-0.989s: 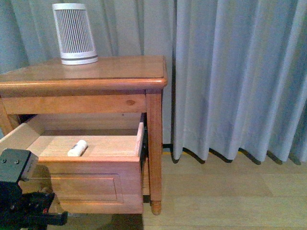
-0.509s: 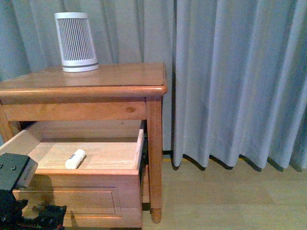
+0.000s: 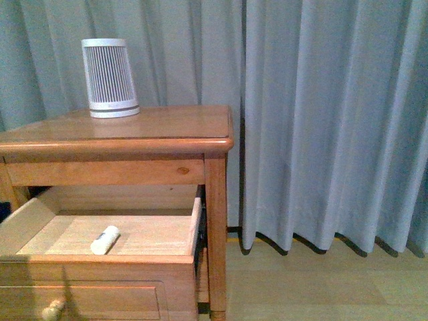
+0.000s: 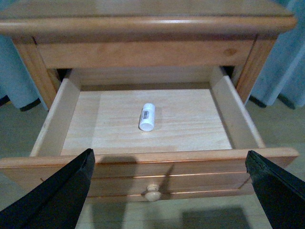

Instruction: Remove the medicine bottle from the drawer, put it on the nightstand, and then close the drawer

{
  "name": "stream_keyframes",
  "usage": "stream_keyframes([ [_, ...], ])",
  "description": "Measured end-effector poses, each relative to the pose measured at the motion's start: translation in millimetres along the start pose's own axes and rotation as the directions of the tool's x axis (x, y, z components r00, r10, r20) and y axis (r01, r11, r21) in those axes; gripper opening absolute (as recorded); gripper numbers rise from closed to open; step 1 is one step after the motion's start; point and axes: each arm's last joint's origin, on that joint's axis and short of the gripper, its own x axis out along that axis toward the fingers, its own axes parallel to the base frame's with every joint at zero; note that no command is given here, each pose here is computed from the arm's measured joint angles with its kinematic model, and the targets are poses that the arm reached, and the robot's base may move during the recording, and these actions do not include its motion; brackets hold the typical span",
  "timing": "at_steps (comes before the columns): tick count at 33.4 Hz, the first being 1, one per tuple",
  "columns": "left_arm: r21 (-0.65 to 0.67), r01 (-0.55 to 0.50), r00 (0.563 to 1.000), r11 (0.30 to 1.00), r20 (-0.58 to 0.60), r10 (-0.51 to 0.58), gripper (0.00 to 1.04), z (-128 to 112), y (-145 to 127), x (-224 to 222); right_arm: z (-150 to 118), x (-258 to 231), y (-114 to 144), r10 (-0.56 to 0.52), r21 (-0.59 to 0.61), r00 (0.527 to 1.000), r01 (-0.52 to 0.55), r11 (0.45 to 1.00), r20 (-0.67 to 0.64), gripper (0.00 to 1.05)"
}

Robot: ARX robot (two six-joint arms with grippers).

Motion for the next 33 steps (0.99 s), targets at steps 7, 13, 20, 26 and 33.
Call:
stream_keyframes([
  [7, -0.039, -0.012, 0.999, 0.999, 0.038, 0.013, 0.98, 14.1, -6.3, -55.1, 0.0, 0.0, 0.0, 0.0, 0.0, 1.0, 0.0, 1.0, 0.0, 0.98],
  [13, -0.052, -0.039, 0.995, 0.998, 0.091, 0.044, 0.96, 15.9, -7.6, -73.7, 0.0, 0.0, 0.0, 0.0, 0.0, 1.0, 0.0, 1.0, 0.0, 0.98],
  [20, -0.044, -0.149, 0.965, 0.988, 0.212, 0.155, 0.51, -13.0, -5.6, -82.4, 0.0, 0.0, 0.0, 0.0, 0.0, 1.0, 0.0, 1.0, 0.0, 0.98],
  [26, -0.042, -0.15, 0.963, 0.988, 0.218, 0.156, 0.14, -29.3, -7.1, -88.9, 0.0, 0.0, 0.0, 0.0, 0.0, 1.0, 0.0, 1.0, 0.0, 0.98],
  [33, -0.039, -0.151, 0.964, 0.988, 0.217, 0.156, 0.03, -42.6, -8.5, -95.3, 0.0, 0.0, 0.0, 0.0, 0.0, 1.0, 0.0, 1.0, 0.0, 0.98],
])
